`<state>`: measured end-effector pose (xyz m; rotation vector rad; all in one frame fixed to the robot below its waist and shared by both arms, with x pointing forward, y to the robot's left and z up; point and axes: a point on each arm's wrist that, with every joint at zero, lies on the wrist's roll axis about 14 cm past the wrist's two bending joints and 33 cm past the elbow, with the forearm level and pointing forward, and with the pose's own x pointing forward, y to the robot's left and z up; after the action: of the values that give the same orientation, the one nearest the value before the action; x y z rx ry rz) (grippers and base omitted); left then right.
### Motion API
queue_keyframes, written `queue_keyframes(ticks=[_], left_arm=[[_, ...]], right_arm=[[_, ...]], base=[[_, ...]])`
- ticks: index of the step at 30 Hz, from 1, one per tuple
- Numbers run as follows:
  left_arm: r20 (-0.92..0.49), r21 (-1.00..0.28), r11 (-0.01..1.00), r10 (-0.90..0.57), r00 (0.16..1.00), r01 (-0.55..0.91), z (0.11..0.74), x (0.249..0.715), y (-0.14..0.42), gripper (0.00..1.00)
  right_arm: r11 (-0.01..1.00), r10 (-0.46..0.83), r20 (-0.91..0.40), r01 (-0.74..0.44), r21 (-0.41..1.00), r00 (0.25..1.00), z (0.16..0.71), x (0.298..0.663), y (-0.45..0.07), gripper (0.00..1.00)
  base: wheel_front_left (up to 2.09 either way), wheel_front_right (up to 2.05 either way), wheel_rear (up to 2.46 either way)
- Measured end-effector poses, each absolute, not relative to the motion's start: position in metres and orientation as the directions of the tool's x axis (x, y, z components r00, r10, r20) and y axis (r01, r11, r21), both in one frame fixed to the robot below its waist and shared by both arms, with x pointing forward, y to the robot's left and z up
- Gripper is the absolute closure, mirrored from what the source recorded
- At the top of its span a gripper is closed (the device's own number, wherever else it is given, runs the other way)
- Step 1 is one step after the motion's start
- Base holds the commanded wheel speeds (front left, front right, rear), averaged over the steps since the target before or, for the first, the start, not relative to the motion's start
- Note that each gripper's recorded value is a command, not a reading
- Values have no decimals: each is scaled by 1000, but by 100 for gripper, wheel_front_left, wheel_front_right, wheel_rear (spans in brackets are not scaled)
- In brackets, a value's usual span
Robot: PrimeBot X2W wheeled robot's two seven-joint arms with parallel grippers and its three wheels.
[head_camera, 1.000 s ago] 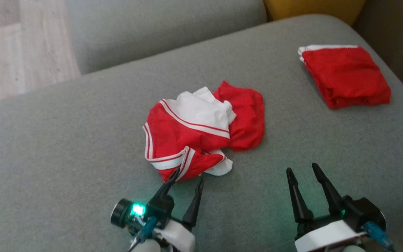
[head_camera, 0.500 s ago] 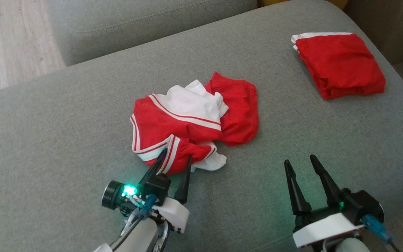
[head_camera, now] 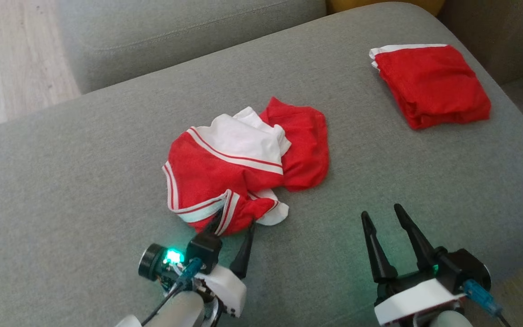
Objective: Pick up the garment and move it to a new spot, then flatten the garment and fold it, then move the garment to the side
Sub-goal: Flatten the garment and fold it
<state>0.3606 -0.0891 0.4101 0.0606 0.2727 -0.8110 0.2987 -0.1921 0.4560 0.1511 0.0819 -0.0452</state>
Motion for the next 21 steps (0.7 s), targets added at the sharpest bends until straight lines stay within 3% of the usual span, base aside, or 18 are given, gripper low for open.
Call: queue_keyframes(ticks=[3, 4, 5, 6, 7, 8, 14, 18, 21], left_arm=[[-304, -76, 674, -718, 627, 735, 399, 353, -91, 0], [-314, -78, 666, -723, 615, 742, 396, 351, -92, 16], [-320, -79, 661, -726, 609, 746, 395, 351, -93, 51], [-323, -78, 660, -726, 607, 747, 395, 352, -94, 66], [-322, -80, 661, -725, 608, 746, 396, 353, -95, 96], [-322, -77, 661, -725, 608, 747, 397, 355, -95, 100], [-289, -82, 627, -759, 583, 775, 412, 355, -106, 100], [-169, -71, 573, -814, 556, 817, 456, 355, -128, 100], [-25, 10, 541, -841, 541, 841, 515, 372, -147, 100]], right_arm=[[987, -49, -84, 61, 148, 995, 456, 296, -194, 0], [987, -53, -83, 65, 148, 995, 457, 295, -195, 0], [987, -57, -81, 68, 148, 995, 457, 294, -196, 0], [986, -60, -80, 71, 148, 995, 458, 293, -197, 0], [986, -63, -78, 74, 148, 995, 458, 292, -198, 0], [986, -65, -76, 76, 148, 995, 459, 292, -198, 0], [986, -70, -59, 78, 150, 996, 463, 289, -199, 0], [986, -65, -38, 70, 154, 997, 467, 286, -198, 0], [986, -59, -21, 62, 157, 998, 471, 284, -196, 0]], base=[[0, 0, 0], [0, 0, 0], [0, 0, 0], [0, 0, 0], [0, 0, 0], [0, 0, 0], [0, 0, 0], [0, 0, 0], [0, 0, 0]])
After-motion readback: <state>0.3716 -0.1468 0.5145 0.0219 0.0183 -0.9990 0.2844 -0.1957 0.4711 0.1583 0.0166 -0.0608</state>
